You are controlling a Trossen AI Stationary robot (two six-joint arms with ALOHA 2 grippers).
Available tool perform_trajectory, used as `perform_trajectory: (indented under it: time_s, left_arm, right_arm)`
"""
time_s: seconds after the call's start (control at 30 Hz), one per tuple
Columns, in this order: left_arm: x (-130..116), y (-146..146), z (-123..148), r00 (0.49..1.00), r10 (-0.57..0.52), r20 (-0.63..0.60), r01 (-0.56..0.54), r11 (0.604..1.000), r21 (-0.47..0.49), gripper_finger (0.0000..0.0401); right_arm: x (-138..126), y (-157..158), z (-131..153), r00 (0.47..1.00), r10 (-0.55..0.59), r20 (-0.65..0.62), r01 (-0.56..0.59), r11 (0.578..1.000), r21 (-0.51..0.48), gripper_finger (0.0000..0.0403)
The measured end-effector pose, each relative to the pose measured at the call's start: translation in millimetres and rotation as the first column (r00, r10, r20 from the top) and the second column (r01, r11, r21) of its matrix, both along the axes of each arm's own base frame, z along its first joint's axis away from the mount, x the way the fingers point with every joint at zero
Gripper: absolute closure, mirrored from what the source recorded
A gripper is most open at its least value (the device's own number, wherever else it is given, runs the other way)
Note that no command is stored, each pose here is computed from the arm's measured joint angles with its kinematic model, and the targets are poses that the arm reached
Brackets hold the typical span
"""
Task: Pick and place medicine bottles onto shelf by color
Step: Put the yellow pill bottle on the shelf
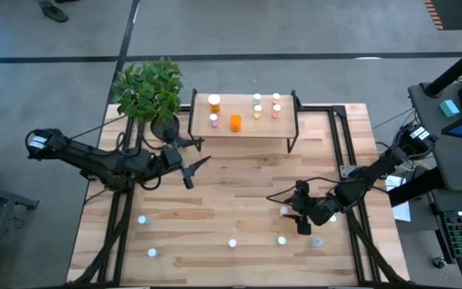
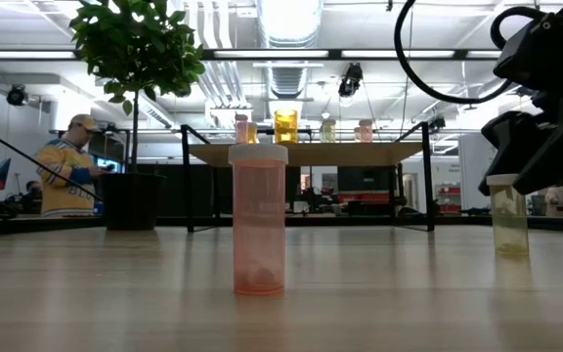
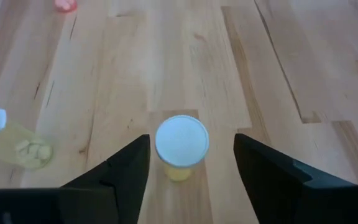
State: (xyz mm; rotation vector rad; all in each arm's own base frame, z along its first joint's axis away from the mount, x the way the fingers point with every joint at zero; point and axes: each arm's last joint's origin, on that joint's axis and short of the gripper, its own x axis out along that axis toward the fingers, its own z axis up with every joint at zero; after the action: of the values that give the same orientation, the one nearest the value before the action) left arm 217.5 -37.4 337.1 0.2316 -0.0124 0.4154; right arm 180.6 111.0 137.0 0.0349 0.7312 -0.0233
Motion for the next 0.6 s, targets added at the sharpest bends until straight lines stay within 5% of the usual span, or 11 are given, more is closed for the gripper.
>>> perform_trajectory:
  time_s: [0.6]
  left_arm:
    - [0.0,-0.1,0.1,1.0,-0.003,0.002,0.003,1.0,0.0,0.0173]
  right_arm:
    - [1.2,1.0,1.5,1.0,0.004,0.017,-0.004,1.0,0.015,0.0259]
